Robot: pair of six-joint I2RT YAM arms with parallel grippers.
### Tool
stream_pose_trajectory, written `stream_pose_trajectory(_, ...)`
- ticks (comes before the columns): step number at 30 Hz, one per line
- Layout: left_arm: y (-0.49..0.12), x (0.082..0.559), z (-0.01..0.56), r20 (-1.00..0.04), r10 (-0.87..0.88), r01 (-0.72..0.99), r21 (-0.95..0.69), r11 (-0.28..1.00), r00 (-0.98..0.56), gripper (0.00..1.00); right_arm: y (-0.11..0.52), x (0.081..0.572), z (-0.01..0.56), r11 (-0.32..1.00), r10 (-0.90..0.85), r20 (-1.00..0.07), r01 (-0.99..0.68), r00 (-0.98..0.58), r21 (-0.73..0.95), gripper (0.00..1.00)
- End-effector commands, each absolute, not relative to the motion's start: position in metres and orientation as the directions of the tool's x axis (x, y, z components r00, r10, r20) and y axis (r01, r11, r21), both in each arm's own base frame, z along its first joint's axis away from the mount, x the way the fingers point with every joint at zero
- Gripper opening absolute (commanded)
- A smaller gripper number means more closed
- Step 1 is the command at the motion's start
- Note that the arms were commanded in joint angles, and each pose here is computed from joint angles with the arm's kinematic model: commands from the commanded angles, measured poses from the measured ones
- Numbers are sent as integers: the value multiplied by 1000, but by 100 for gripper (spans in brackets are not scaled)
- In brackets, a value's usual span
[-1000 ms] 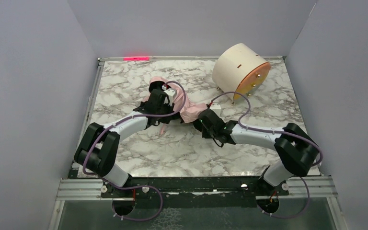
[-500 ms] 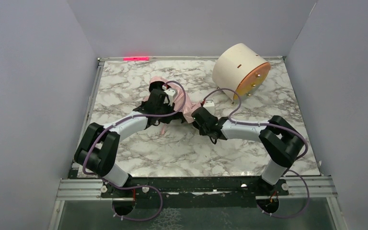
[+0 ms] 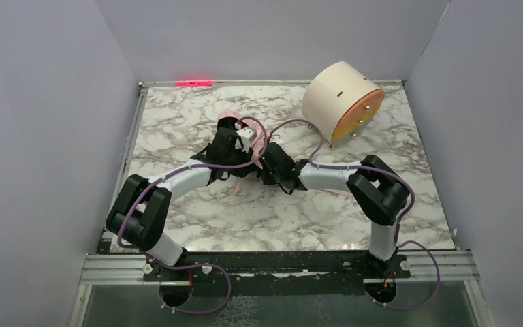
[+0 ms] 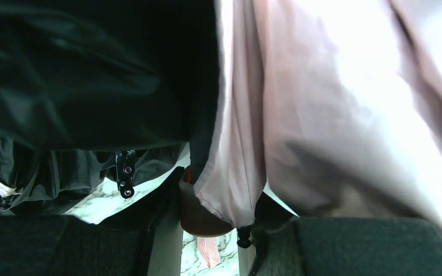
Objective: Put away the umbrella
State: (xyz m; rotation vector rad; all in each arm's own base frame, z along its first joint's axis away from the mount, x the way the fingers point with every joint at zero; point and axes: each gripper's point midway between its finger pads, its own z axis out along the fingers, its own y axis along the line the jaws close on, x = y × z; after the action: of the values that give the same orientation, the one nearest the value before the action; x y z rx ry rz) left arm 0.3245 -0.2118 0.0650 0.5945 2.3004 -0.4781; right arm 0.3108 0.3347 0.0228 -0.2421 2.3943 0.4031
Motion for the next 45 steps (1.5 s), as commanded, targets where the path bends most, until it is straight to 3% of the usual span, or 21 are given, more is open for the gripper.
stream_pose_trajectory(1,-243,313,74,-743,305,653,-227,722,-596,0,364,311,9,894,-92,-636,-345,-766,286,0)
stream_pose_trajectory(9,-242,310,72,-743,350,689,-201,696,-570,0,370,279,45,774,-140,-672,-504,-728,384,1)
stream_pose_trajectory(19,-243,310,73,-756,477,802,-106,588,-449,0,324,182,136,528,-205,-742,-711,-638,466,22)
stream_pose_trajectory(24,-243,306,65,-746,532,846,-79,527,-401,0,282,185,176,639,-157,-798,-675,-583,368,30)
stream_pose_trajectory(27,-247,296,62,-746,559,885,-87,457,-362,0,252,203,190,769,-112,-821,-573,-559,285,39)
stream_pose_trajectory(32,-249,283,65,-767,575,928,-70,366,-285,0,210,224,157,914,-81,-743,-347,-665,211,51)
stream_pose_trajectory(39,-247,286,63,-772,574,923,-43,382,-273,0,241,206,142,802,-81,-652,-438,-754,406,56)
stream_pose_trajectory(45,-246,289,65,-776,577,922,-13,387,-254,0,240,189,125,796,-53,-576,-383,-816,469,59)
